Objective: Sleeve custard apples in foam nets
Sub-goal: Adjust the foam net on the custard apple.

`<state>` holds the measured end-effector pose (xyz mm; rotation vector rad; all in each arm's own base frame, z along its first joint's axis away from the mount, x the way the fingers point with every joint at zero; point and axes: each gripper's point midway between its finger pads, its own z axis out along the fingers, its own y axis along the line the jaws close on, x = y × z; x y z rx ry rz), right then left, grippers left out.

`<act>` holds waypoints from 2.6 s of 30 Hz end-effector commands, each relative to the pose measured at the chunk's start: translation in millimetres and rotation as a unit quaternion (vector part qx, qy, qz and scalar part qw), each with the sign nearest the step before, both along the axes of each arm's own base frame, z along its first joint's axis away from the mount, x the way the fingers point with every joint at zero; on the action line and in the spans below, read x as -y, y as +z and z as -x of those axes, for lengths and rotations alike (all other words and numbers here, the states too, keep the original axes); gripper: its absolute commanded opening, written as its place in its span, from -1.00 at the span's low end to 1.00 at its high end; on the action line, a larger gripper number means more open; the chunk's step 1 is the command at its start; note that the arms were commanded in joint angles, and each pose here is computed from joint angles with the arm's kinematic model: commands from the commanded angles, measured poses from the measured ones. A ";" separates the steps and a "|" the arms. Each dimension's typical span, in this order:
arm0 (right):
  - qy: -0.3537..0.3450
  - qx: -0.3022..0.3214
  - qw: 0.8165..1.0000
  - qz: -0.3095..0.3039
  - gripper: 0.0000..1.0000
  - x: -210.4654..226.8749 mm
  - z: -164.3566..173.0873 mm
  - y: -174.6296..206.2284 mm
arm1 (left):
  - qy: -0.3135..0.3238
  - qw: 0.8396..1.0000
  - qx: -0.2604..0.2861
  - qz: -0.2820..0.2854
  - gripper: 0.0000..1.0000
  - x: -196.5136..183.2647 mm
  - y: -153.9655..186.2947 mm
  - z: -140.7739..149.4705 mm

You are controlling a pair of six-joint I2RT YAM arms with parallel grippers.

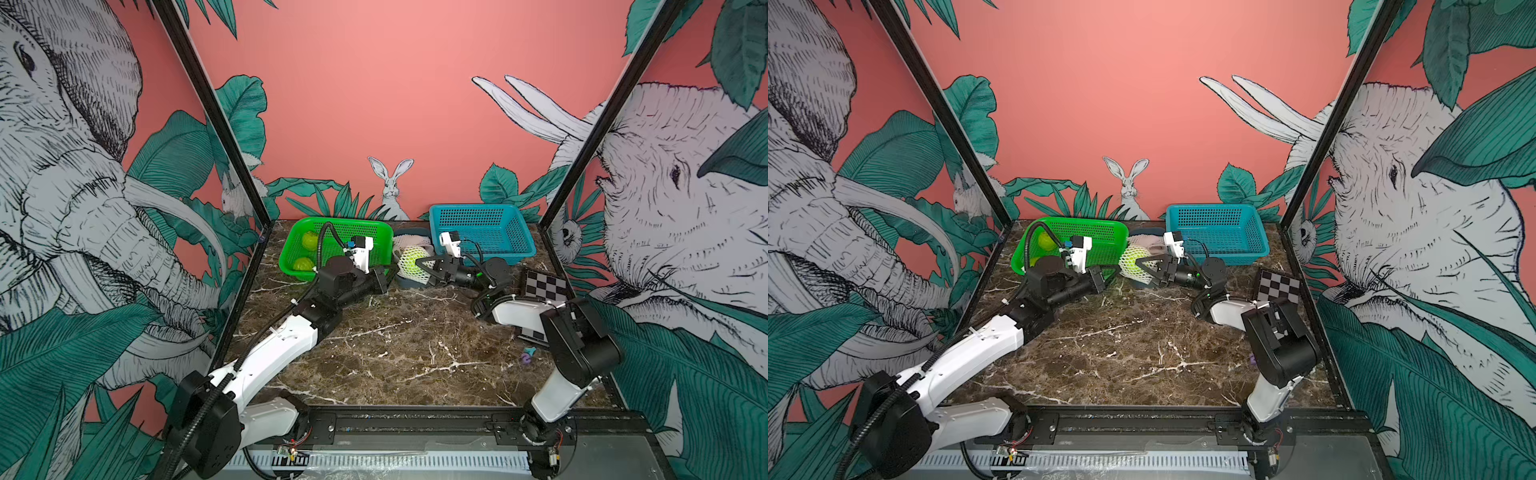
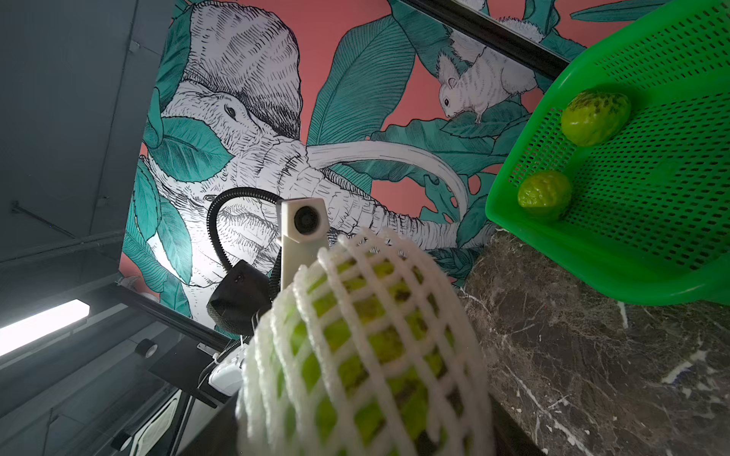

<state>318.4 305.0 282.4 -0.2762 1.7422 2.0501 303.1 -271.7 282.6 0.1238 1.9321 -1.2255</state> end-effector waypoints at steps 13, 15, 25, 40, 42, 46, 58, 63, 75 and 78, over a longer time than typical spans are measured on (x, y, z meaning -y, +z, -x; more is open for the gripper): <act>0.009 0.027 0.999 -0.024 0.42 -1.0 4.5 18.9 | -0.006 0.998 0.044 0.041 0.22 -9.0 35.4 7.6; 0.008 0.026 0.999 -0.023 0.42 -0.7 4.6 17.6 | -0.021 0.997 0.045 0.052 0.21 -2.9 38.9 7.4; 0.014 0.033 0.999 -0.022 0.42 -1.1 8.5 19.9 | -0.025 0.998 0.037 0.051 -0.55 2.6 32.9 1.1; 0.015 0.034 0.999 -0.022 0.42 -0.4 11.2 20.7 | 0.012 0.999 0.024 0.027 -0.40 -17.6 19.6 -5.4; 0.013 0.034 0.999 -0.023 0.41 -0.3 10.4 21.7 | 0.012 0.999 0.015 0.028 -0.28 -19.1 13.4 -3.6; 0.012 0.036 0.999 -0.026 0.41 -0.6 9.3 24.0 | 0.008 0.999 0.001 0.048 -0.21 -18.5 4.9 -1.6; 0.011 0.041 0.999 -0.029 0.42 -0.7 10.0 29.1 | -0.014 0.996 -0.038 0.076 -0.55 -3.7 -13.6 -8.8; 0.014 0.039 0.999 -0.026 0.41 -0.5 11.2 25.6 | -0.012 0.996 -0.034 0.078 -1.00 -2.7 -10.6 -12.2; 0.020 0.038 0.999 -0.021 0.41 -1.0 13.6 21.8 | 0.021 0.998 -0.013 0.056 -1.00 -19.4 -1.8 -14.9; 0.018 0.039 0.999 -0.023 0.41 -0.8 12.9 22.9 | 0.017 0.998 -0.010 0.054 -1.00 -18.5 1.3 -14.9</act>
